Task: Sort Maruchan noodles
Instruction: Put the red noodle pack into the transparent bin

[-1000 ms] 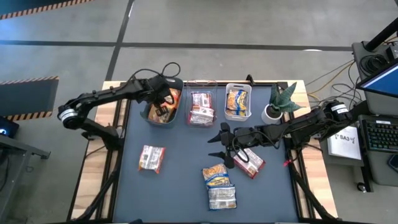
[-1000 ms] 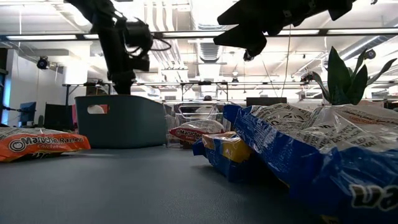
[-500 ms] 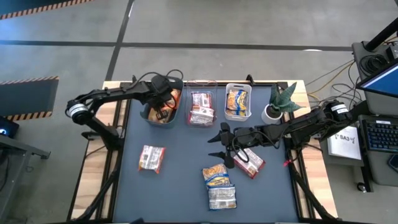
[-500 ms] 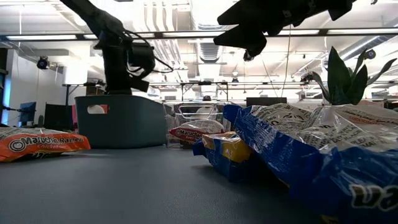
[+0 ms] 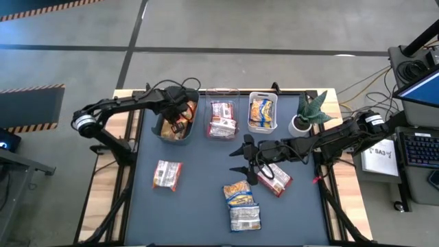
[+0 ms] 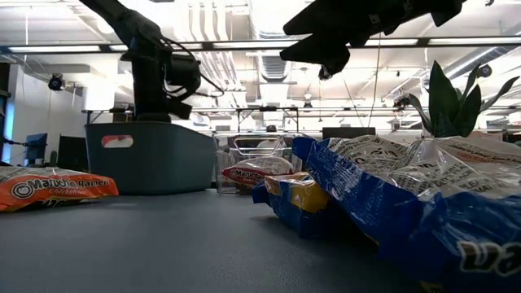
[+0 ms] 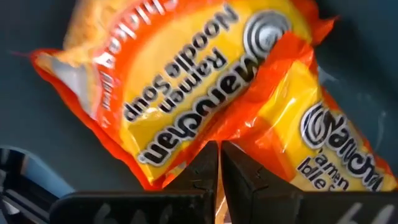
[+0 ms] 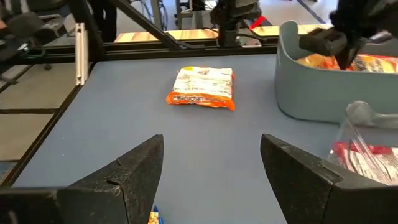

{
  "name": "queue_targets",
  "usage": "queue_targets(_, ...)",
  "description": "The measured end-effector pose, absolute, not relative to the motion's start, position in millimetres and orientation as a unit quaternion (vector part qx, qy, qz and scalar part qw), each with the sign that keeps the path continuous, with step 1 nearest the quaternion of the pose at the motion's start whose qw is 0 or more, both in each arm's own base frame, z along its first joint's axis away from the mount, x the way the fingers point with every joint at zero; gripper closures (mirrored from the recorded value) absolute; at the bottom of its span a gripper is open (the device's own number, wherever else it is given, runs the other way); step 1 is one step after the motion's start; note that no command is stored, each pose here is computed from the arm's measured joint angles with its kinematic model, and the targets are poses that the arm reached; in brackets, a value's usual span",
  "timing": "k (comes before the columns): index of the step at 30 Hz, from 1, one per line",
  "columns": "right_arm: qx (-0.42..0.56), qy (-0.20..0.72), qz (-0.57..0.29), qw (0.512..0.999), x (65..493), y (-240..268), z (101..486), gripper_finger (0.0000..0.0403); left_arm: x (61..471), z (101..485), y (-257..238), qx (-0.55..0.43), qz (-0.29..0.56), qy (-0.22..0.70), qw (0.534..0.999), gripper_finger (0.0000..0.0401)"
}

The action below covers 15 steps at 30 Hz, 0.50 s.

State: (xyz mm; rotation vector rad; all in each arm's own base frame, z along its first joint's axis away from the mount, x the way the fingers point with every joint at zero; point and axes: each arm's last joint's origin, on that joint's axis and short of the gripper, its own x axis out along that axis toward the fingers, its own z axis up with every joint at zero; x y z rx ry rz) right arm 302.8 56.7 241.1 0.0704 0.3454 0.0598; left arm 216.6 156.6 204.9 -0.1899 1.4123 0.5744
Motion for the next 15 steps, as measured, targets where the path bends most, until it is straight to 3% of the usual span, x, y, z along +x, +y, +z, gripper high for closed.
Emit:
queue_targets(8,0.138,0.274,-0.022,0.952,300,56,241,0.0145,212,240,146,-0.090,0.290,0.577,0.758,0.0400)
queue_targets(15,0.231,0.386,-0.073,0.890,289,66,252,0.0160,216,275,105,-0.071,0.279,0.461,0.840,0.0400)
